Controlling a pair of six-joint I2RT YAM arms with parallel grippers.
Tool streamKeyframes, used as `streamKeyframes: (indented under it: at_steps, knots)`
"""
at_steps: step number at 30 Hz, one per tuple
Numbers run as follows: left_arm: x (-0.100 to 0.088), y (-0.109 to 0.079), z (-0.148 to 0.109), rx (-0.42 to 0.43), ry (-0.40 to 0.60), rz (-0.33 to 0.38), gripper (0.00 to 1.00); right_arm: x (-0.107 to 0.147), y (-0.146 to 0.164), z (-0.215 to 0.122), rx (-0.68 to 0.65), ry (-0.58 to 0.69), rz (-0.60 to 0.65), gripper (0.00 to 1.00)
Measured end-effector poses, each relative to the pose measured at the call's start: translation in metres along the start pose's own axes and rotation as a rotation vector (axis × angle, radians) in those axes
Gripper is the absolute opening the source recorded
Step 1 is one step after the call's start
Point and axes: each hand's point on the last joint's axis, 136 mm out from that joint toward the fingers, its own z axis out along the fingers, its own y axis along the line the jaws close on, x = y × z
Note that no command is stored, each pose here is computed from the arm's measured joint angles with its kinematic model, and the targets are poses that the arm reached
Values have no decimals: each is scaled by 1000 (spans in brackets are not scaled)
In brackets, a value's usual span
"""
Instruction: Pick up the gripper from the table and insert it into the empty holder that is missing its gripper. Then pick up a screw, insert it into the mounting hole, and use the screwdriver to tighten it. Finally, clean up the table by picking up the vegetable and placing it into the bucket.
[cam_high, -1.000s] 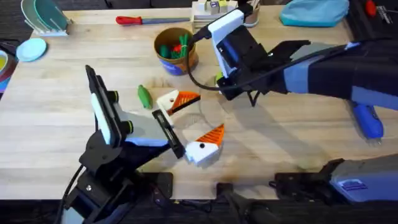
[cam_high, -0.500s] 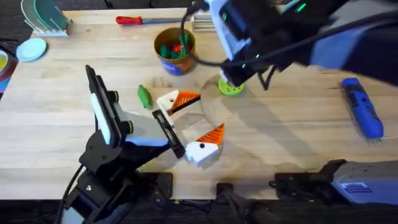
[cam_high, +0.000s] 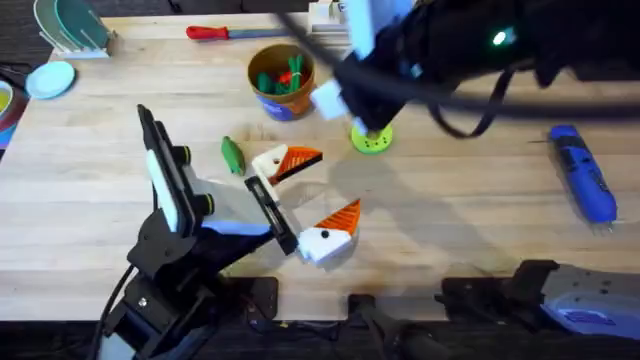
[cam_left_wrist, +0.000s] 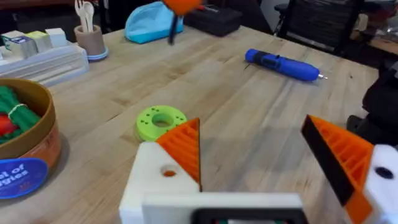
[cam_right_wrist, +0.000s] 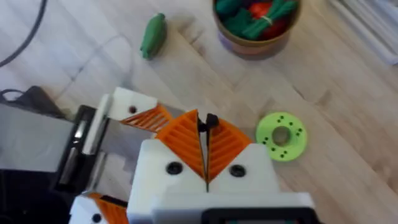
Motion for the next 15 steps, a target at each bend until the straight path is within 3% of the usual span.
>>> streamKeyframes:
  at_steps: [7, 15]
  knots:
    - [0, 0, 0, 0, 0, 0, 992, 2, 54, 12, -123, 15, -63, 5]
    - [0, 0, 0, 0, 0, 0, 993, 7, 64, 33, -141, 61, -63, 5]
